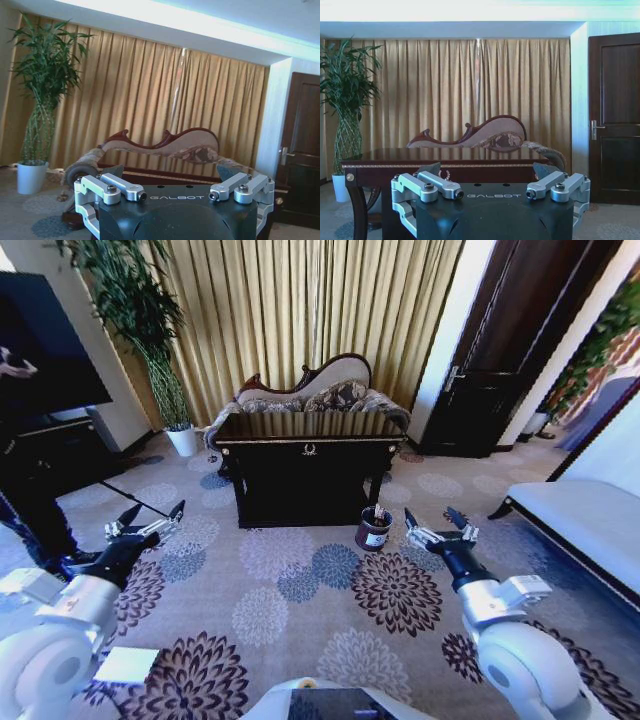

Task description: Move to the front of the table and place the trash on the table into the trash bin.

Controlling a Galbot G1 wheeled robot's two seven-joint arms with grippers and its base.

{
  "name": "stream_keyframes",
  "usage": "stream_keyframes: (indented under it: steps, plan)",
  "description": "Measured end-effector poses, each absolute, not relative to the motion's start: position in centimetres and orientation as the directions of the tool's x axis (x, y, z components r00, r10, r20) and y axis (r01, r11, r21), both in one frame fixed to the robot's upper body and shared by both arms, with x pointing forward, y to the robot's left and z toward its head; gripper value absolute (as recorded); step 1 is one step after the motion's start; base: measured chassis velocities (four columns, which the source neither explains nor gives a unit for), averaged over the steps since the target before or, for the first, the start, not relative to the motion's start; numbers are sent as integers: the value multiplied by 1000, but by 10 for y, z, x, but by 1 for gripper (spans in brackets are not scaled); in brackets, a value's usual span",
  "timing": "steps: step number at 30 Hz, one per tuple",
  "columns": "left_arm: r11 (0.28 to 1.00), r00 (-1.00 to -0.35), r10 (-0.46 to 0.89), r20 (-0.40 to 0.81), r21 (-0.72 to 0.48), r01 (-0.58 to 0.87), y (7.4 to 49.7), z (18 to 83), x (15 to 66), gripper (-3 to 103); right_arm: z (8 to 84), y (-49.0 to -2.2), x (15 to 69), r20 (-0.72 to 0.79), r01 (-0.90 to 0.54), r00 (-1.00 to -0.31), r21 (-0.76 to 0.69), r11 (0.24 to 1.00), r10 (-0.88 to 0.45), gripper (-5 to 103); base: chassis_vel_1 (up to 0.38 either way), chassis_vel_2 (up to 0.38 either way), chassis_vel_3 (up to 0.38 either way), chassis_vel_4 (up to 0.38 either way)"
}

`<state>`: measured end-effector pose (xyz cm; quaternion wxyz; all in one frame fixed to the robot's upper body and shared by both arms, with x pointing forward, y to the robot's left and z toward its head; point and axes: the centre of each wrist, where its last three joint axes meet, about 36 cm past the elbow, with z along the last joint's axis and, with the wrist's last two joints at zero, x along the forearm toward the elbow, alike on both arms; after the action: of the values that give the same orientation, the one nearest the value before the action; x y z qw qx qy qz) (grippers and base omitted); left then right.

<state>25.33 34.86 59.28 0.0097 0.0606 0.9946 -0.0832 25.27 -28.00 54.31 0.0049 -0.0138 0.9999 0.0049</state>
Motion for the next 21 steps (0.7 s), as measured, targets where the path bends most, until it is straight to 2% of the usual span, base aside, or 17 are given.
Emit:
stream_keyframes:
  steps: [12, 15, 21]
  plan:
    - [979, -991, 133, 16, -159, 129, 347, 597, 252, 100, 542, -281, 251, 47, -10, -999, -12, 1000, -9, 100, 0, 0, 0, 0]
    - [993, -995, 83, 63, -87, 77, 349, 601, 252, 100, 542, -281, 251, 73, -14, -997, -11, 1000, -13, 100, 0, 0, 0, 0]
    - [999, -998, 36, 58, 5, 36, 351, 603, 252, 100, 543, -281, 252, 75, -19, -997, -9, 1000, -18, 100, 0, 0, 0, 0]
